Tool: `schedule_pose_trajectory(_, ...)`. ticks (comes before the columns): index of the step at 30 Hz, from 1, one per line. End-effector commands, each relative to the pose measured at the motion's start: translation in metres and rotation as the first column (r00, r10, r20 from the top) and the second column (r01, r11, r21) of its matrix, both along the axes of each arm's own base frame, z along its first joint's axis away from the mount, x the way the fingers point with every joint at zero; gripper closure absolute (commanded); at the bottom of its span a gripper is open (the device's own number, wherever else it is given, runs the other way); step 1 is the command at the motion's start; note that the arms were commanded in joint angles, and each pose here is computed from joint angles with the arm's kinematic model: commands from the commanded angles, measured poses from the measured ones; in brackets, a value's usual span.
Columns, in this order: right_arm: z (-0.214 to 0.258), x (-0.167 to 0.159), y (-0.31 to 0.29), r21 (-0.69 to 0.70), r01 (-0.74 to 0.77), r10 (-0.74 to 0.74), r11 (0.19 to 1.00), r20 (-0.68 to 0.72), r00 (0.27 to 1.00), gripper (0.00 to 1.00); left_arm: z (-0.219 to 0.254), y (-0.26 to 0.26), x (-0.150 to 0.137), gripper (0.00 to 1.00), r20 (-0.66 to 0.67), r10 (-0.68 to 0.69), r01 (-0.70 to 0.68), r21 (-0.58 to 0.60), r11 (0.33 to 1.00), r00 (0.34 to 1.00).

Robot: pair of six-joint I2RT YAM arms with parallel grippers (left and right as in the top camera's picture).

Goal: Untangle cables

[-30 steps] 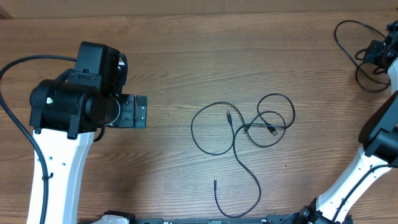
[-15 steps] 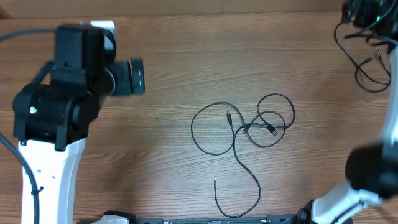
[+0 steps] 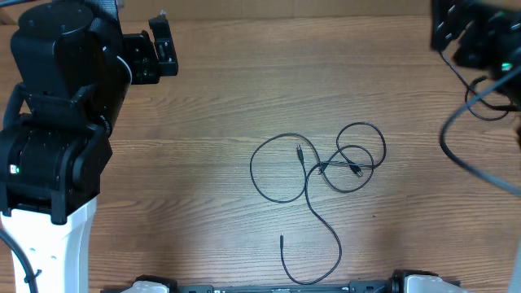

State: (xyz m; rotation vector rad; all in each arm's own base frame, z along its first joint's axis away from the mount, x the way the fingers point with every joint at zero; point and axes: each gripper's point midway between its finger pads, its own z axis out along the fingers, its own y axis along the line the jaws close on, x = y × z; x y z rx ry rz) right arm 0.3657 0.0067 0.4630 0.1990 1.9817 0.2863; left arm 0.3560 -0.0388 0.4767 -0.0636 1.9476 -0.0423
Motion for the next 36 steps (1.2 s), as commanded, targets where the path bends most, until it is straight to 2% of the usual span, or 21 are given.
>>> schedule_pose_trajectory(1, -0.093, 0.020, -0.013, -0.005, 0.069, -0.068, 0.998, -0.256, 0.964, 0.00, 0.010, 0.006, -0.005, 0.00, 0.025, 0.016, -0.016, 0.029, 0.999, 1.000)
schedule_pose_trajectory(4, -0.149, 0.013, -0.014, -0.077, 0.102, -0.124, 0.992, -0.370, 0.921, 0.00, 0.014, 0.006, -0.007, 0.00, 0.040, 0.018, -0.018, 0.019, 1.000, 0.999)
schedule_pose_trajectory(8, -0.193, 0.003, 0.000, -0.097, 0.072, -0.106, 0.993, -0.418, 0.902, 0.00, 0.016, 0.008, -0.013, 0.00, 0.045, 0.021, -0.021, 0.020, 1.000, 0.999)
schedule_pose_trajectory(12, -0.209, -0.003, 0.006, -0.094, 0.056, -0.087, 0.994, -0.373, 0.924, 0.00, 0.023, 0.010, -0.021, 0.00, 0.067, 0.022, -0.023, 0.023, 0.999, 0.997)
schedule_pose_trajectory(16, -0.237, -0.022, -0.007, -0.144, 0.093, -0.147, 0.985, -0.430, 0.891, 0.00, 0.026, 0.012, -0.029, 0.00, 0.072, 0.027, -0.028, 0.024, 0.999, 0.997)
schedule_pose_trajectory(20, -0.290, -0.032, -0.006, -0.053, 0.210, -0.208, 0.976, -0.497, 0.843, 0.00, 0.027, 0.013, -0.031, 0.00, 0.076, 0.026, -0.028, 0.023, 0.999, 0.997)
schedule_pose_trajectory(27, -0.355, -0.030, 0.007, 0.106, 0.310, -0.223, 0.945, -0.488, 0.844, 0.00, 0.025, 0.013, -0.032, 0.00, 0.068, 0.026, -0.027, 0.024, 0.999, 0.997)
schedule_pose_trajectory(32, -0.387, -0.040, 0.000, 0.127, 0.451, -0.307, 0.883, -0.570, 0.762, 0.00, 0.017, 0.013, -0.035, 0.00, 0.033, 0.025, -0.026, 0.032, 0.999, 0.999)
schedule_pose_trajectory(36, -0.417, -0.050, -0.004, 0.127, 0.601, -0.381, 0.789, -0.666, 0.642, 0.00, 0.014, 0.013, -0.036, 0.00, 0.018, 0.025, -0.026, 0.035, 0.999, 1.000)
